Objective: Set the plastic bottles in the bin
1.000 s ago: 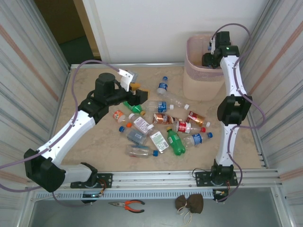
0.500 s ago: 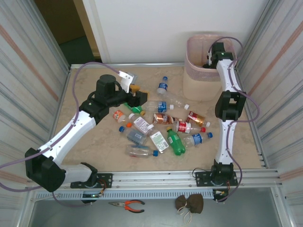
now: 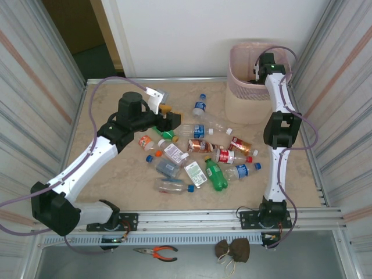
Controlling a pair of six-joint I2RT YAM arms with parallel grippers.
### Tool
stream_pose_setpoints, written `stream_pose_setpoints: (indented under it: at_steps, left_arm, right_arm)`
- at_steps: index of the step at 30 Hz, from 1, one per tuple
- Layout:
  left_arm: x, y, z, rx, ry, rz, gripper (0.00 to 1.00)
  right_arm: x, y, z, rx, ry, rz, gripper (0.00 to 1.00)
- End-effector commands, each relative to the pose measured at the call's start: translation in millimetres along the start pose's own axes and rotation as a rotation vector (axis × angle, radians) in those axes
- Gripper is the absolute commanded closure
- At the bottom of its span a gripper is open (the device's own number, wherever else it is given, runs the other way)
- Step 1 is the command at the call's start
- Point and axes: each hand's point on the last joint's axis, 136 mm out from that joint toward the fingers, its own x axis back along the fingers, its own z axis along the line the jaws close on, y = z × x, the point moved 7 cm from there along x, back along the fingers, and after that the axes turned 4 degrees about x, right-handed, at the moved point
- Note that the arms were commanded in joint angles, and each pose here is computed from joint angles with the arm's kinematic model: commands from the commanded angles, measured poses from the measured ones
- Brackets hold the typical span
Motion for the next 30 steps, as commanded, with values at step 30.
stream_pose_setpoints:
  at_steps: [30]
  left_arm:
    - [-154,1,76,0.054,0.079,0.201,0.30]
  right_arm:
    - [279,-23,7,-0.104,0.110,-0.469,0.14]
